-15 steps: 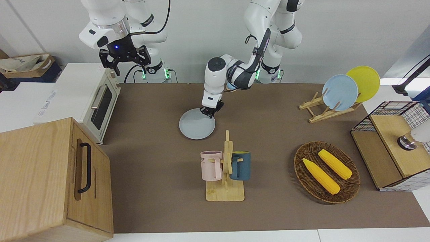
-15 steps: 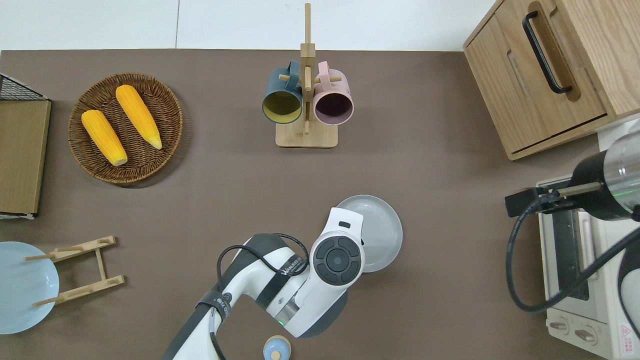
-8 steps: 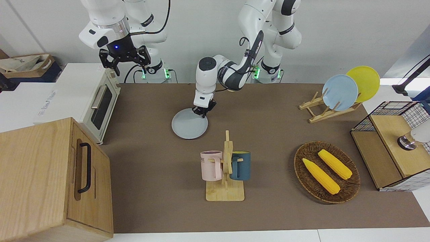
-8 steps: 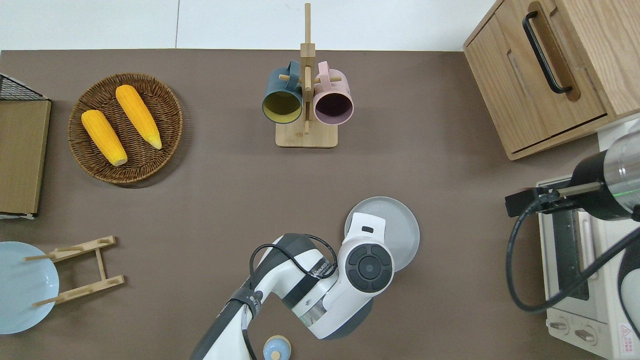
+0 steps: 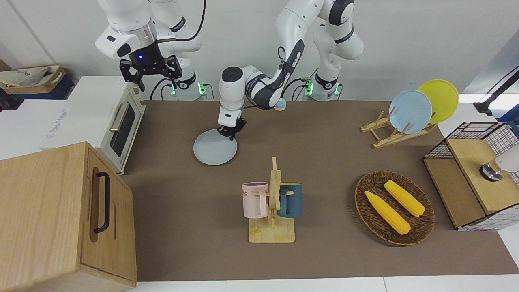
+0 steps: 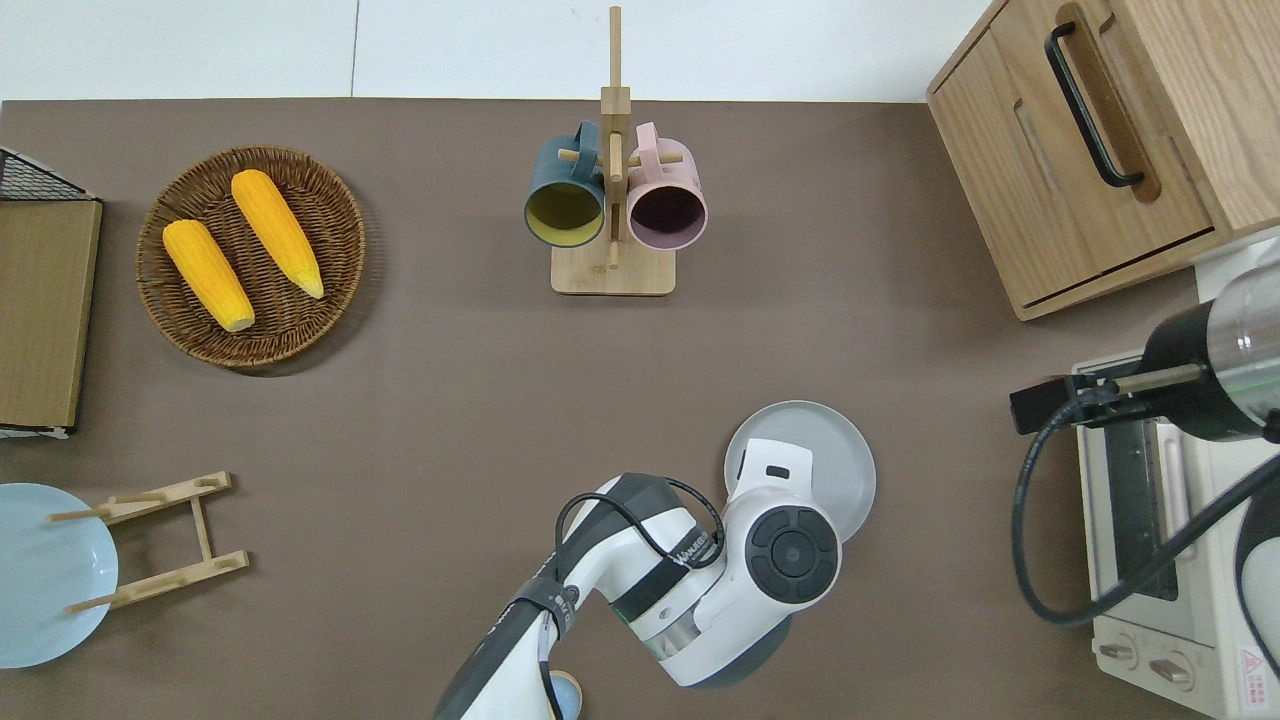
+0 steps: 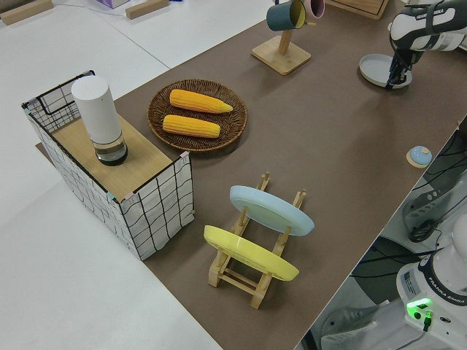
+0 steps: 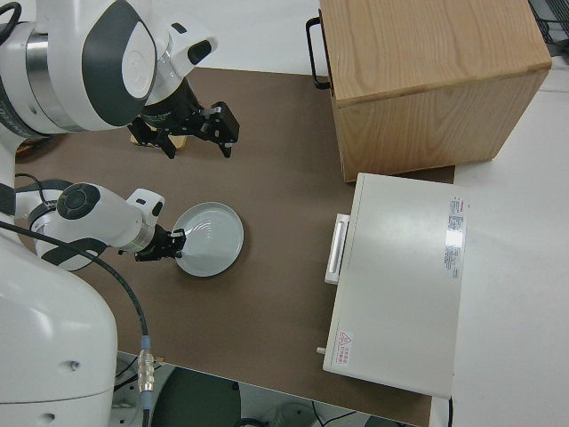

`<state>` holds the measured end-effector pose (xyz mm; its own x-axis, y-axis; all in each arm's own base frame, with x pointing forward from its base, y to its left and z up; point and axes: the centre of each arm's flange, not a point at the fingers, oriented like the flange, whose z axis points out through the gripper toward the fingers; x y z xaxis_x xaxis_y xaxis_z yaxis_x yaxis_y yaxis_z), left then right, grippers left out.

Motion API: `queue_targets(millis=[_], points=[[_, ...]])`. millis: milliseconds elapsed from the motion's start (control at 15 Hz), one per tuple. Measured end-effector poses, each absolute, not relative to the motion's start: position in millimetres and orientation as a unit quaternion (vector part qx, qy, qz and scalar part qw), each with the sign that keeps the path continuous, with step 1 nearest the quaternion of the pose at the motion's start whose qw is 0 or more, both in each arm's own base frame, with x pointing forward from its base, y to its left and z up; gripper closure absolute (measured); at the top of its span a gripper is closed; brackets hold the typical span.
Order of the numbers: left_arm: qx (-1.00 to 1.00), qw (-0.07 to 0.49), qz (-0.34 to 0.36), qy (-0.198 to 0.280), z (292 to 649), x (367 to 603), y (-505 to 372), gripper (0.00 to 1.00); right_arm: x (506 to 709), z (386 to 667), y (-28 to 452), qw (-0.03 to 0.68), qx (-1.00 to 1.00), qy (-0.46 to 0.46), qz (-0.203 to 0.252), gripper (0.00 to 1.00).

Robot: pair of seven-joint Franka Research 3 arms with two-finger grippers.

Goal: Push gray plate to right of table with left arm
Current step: 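Keep pushing the gray plate with the left gripper toward the toaster oven, then nudge the gray plate a little farther toward the toaster oven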

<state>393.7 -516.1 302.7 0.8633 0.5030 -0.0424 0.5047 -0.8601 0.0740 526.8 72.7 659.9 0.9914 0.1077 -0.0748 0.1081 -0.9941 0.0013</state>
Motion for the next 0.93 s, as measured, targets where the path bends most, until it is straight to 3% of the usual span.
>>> queue_targets(millis=[667, 933], points=[[0.964, 0.038, -0.016, 0.263, 306.2, 401.5, -535.4, 0.95, 526.8, 659.9, 72.7, 0.003, 0.998, 0.054, -0.037, 0.01], [0.968, 0.024, -0.005, 0.251, 299.5, 401.8, -534.4, 0.61, 526.8, 659.9, 72.7, 0.003, 0.998, 0.054, -0.037, 0.01]])
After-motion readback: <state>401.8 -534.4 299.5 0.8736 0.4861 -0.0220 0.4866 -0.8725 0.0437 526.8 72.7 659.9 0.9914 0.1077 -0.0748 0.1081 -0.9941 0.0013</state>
